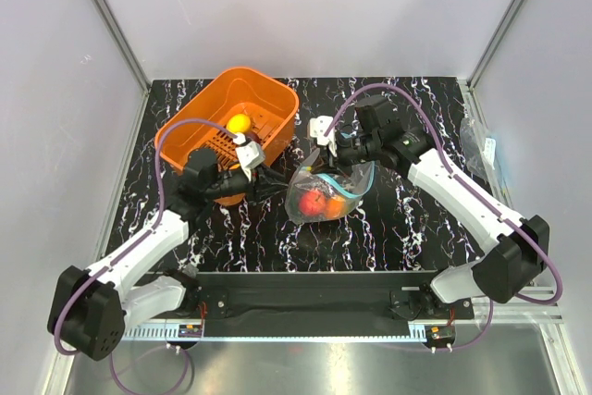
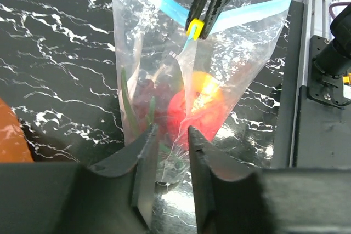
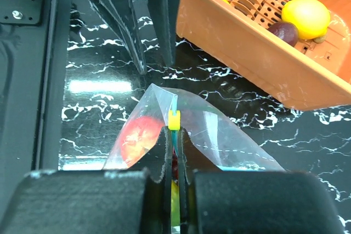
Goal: Place the food in the zip-top bag and seal the zipper
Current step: Zip the zipper food storage bag at the center of the board.
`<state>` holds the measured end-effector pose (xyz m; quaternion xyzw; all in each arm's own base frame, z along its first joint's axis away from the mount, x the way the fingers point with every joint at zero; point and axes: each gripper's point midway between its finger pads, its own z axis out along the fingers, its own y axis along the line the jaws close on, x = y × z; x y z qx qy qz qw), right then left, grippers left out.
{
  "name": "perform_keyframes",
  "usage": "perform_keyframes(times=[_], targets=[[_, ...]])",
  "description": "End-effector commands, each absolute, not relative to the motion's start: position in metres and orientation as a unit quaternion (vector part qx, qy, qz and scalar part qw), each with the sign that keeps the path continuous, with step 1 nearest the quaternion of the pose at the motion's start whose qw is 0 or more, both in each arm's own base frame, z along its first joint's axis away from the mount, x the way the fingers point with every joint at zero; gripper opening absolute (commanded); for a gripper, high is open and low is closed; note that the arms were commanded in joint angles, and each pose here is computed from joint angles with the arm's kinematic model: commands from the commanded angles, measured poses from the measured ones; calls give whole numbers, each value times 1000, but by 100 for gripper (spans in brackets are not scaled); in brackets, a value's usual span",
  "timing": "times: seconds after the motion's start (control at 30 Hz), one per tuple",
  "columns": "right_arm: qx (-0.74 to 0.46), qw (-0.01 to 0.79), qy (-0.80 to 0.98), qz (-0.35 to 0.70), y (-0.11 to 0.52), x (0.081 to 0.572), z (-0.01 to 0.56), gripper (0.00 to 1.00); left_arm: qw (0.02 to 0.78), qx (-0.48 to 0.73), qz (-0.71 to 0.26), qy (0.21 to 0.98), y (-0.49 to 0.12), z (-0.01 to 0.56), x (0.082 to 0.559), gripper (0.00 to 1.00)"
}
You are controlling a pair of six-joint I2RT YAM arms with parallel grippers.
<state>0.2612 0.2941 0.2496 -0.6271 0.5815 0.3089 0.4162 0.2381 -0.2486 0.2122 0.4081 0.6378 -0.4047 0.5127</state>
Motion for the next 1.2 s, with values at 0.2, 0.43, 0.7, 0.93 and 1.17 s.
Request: perform_keyframes(times=[0.2,0.43,0.7,0.93,1.17], targets=[[-617,444,541,359,320,258,294,0,533,424,-414,604,-258,241,247,36],[-624,438,528,374,339,251,301,0,533,427,-427,592,-263,256,250,29],[-626,436,531,370,341,252,298,0,530,430,-437,586,-266,261,249,22],[-628,431,535,365,340,251,293,0,536,434,-441,575,-269,265,250,22],[-629,429,537,364,339,251,293,0,527,429,-453,577,-271,268,249,0]])
